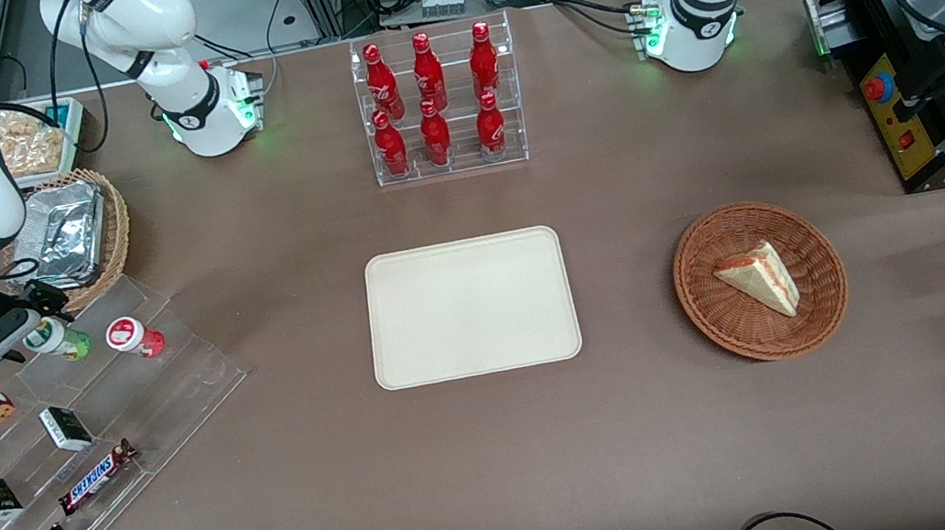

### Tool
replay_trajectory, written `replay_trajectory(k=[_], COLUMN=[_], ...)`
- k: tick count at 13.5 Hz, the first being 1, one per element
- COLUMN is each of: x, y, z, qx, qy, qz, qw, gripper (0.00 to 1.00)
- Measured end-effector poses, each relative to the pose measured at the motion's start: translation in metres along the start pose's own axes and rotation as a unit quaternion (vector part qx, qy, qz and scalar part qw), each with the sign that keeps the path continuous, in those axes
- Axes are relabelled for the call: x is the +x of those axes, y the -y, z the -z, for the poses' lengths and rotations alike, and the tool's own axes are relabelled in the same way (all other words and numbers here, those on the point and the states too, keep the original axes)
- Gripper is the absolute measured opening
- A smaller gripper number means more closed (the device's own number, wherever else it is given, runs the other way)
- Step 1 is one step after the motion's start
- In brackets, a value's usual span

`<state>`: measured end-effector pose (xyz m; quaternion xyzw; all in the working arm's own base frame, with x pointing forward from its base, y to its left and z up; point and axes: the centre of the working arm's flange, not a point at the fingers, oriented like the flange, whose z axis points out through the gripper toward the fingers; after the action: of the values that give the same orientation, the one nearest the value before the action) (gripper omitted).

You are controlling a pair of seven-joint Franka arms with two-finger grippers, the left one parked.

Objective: Place green gum on tray
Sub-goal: 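Lower the open right gripper around the green gum bottle and close it, then lift the green gum bottle off the stand and carry it toward the tray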

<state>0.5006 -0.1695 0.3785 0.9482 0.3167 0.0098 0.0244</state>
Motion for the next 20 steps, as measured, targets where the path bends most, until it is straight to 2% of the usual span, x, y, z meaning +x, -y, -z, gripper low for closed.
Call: replay_trajectory(k=[3,7,12,13,15,16,20], x=[0.0,0.001,0.006,0.009,0.028,0.043,0.105], y=[0.0,-0.002,-0.01,-0.007,0.01,0.023,0.096], z=[0.0,0.005,0.081,0.1,0.129,0.14,0.168], qx=[0.0,0.002,0.036,0.047,0.068,0.07,0.074], qy=[0.0,0.001,0.023,0.023,0.017,0.016,0.035], qz=[0.0,0.0,-0.003,-0.005,-0.004,0.001,-0.028], qw=[1.0,1.0,0.9991,0.9986,0.9976,0.9974,0.9963], gripper=[0.58,0.59,0.59,0.59,0.59,0.59,0.59])
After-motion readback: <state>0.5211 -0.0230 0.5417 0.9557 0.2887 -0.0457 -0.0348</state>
